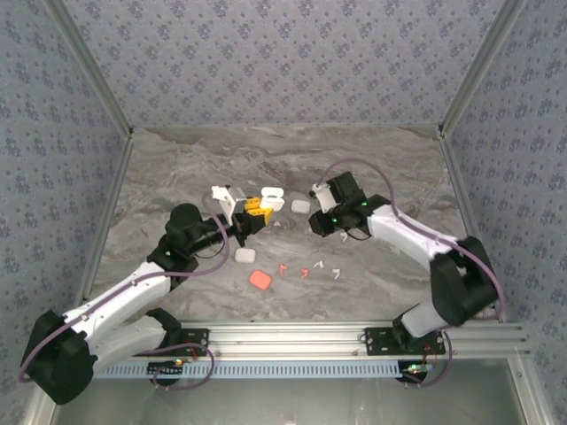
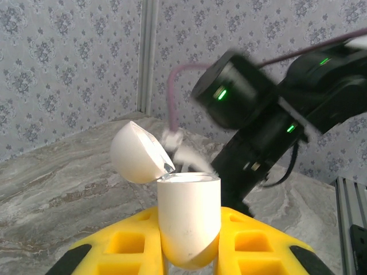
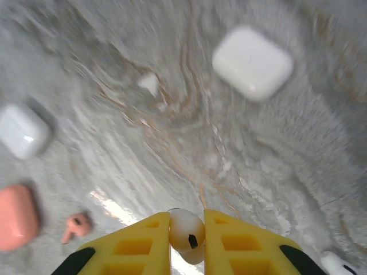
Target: Insert the wireless bluetooth earbuds into the charging case
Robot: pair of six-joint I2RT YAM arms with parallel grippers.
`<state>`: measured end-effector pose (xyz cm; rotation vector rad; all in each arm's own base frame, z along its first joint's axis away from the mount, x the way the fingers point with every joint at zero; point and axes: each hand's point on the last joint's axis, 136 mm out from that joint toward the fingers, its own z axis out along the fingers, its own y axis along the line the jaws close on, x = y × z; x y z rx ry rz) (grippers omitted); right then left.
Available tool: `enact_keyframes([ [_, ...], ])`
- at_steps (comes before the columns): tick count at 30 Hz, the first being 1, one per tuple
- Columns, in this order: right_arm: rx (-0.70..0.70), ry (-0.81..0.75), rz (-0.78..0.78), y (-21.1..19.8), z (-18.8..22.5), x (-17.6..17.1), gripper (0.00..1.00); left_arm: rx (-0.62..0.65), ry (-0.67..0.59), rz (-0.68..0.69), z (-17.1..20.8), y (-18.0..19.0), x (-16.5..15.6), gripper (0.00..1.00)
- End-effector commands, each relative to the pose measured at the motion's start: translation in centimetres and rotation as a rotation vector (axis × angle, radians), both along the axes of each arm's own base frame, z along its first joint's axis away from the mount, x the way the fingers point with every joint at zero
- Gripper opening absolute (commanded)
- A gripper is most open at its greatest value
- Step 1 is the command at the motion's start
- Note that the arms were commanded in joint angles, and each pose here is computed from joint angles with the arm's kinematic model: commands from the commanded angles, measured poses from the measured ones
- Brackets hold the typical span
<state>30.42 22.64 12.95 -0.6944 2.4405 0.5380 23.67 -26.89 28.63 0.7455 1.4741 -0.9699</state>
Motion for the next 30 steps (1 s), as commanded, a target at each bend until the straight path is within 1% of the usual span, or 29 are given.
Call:
enact_keyframes([
  [1,0.079,-0.150,0.008,0.2,5.5,-0.1,0.20,-0.042,-0.032,-0.028,1.3,-0.6,-0.1,0.00],
  [5,0.198,-0.323,0.018,0.2,12.3,-1.1,0.21,-0.044,-0.020,-0.043,0.9,-1.1,0.0,0.00],
  [8,0.274,-0.414,0.048,0.6,16.5,-2.2,0.21,-0.047,-0.015,-0.059,0.8,-1.5,-0.1,0.00],
  [12,0.312,-0.507,0.115,2.3,19.9,-3.9,0.22,-0.045,-0.009,-0.079,0.6,-2.1,-0.1,0.00],
  [17,0.321,-0.578,0.158,4.1,21.6,-4.5,0.22,-0.039,-0.013,-0.094,0.8,-2.4,-0.3,0.00],
  [21,0.330,-0.583,0.183,5.2,21.8,-4.4,0.22,-0.037,-0.011,-0.098,0.8,-2.4,-0.4,0.00],
  [30,0.330,-0.551,0.221,7.0,20.9,-4.0,0.22,-0.036,-0.010,-0.102,0.8,-2.6,-0.5,0.00],
])
